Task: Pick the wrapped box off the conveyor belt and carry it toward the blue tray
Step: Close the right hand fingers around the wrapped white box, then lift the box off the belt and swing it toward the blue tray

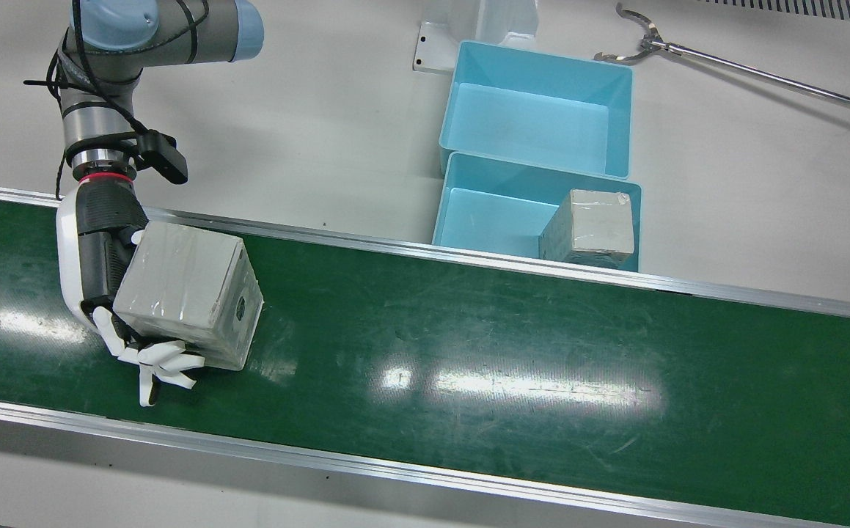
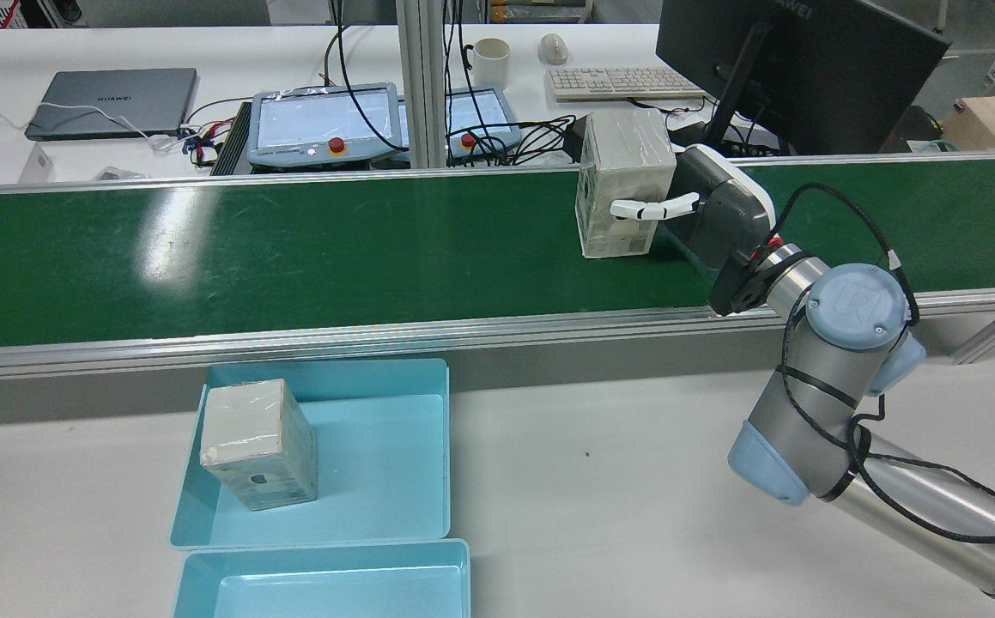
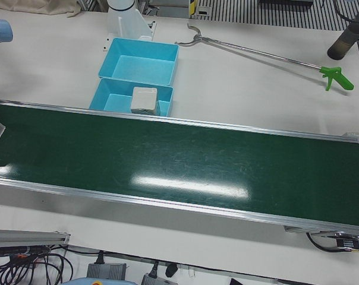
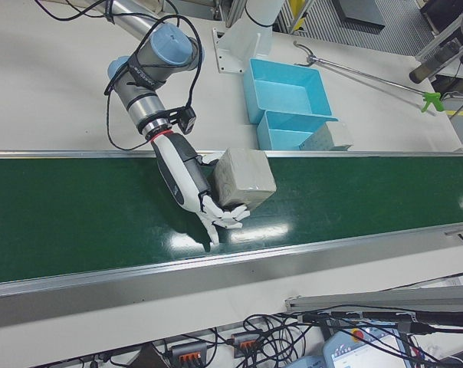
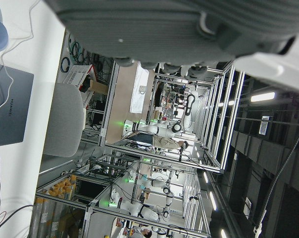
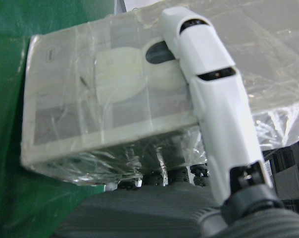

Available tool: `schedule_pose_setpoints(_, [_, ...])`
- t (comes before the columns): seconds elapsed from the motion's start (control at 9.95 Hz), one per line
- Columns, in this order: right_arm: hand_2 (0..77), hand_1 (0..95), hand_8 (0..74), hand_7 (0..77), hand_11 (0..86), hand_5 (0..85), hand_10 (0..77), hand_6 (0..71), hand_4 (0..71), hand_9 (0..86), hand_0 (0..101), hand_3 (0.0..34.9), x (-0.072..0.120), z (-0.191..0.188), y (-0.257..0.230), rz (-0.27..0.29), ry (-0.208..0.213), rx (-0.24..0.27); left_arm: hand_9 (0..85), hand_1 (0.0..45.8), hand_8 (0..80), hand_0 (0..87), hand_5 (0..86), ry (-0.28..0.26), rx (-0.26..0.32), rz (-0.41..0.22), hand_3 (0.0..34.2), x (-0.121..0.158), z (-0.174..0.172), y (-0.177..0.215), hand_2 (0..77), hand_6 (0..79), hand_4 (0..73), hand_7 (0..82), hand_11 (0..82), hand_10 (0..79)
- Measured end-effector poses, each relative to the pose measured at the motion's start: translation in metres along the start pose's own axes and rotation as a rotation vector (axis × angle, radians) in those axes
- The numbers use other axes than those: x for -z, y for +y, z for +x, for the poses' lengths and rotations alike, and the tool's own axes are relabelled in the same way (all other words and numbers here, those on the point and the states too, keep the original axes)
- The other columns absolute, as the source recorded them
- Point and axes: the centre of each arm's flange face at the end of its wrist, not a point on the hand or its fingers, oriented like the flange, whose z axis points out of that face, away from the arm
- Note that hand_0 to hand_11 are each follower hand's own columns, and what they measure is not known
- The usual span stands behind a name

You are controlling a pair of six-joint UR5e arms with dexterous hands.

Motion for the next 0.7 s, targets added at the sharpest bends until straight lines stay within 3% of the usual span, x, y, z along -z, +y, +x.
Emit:
schedule_pose_setpoints(0.1, [26.2,22.9,13.1,17.5,0.5,39.3,0.0,12.0,10.4,14.2,54,0.0,-0.003,0.002,0.005,0.005,0.004,0.000,0.0,0.0,0.5,0.0,1.1,0.000,0.000,0.000,0.0,0.000,0.000,0.000,0.5,0.5,0.0,0.5,0.5,0.5])
schedule_pose_setpoints(0.2, [29.5,18.0,29.5,28.9,19.6,46.9,1.6,27.3,16.9,34.4,57,0.0,-0.008,0.002,0.016,0.006,0.014,0.001,0.0,0.0,0.5,0.0,1.1,0.000,0.000,0.000,0.0,0.000,0.000,0.000,0.5,0.5,0.0,0.5,0.5,0.5])
schedule_pose_setpoints(0.3, [29.5,18.0,29.5,28.9,19.6,46.9,1.6,27.3,16.9,34.4,57,0.0,-0.018,-0.001,0.034,-0.005,0.028,0.000,0.0,0.0,0.5,0.0,1.1,0.000,0.000,0.000,0.0,0.000,0.000,0.000,1.1,0.5,0.0,0.5,0.5,0.0])
schedule_pose_setpoints(0.4, [29.5,18.0,34.9,31.6,38.7,52.9,9.3,33.8,22.9,38.7,58,0.0,-0.027,-0.004,0.054,-0.029,0.042,-0.005,0.0,0.0,0.5,0.0,1.1,0.000,0.000,0.000,0.0,0.000,0.000,0.000,1.1,0.5,0.0,0.5,0.5,0.5])
schedule_pose_setpoints(0.6, [29.5,18.0,34.9,31.6,38.7,52.9,9.3,33.8,22.9,38.7,58,0.0,-0.043,0.008,0.095,-0.090,0.089,-0.028,0.0,0.0,0.5,0.0,1.1,0.000,0.000,0.000,0.0,0.000,0.000,0.000,0.5,0.5,0.0,0.5,0.5,0.5])
schedule_pose_setpoints(0.7, [29.5,18.0,40.4,32.2,47.5,58.9,19.1,39.8,25.1,39.8,58,0.0,-0.049,0.028,0.116,-0.122,0.132,-0.054,0.0,0.0,0.5,0.0,1.1,0.000,0.000,0.000,0.0,0.000,0.000,0.000,1.1,0.5,0.0,0.5,0.5,0.5])
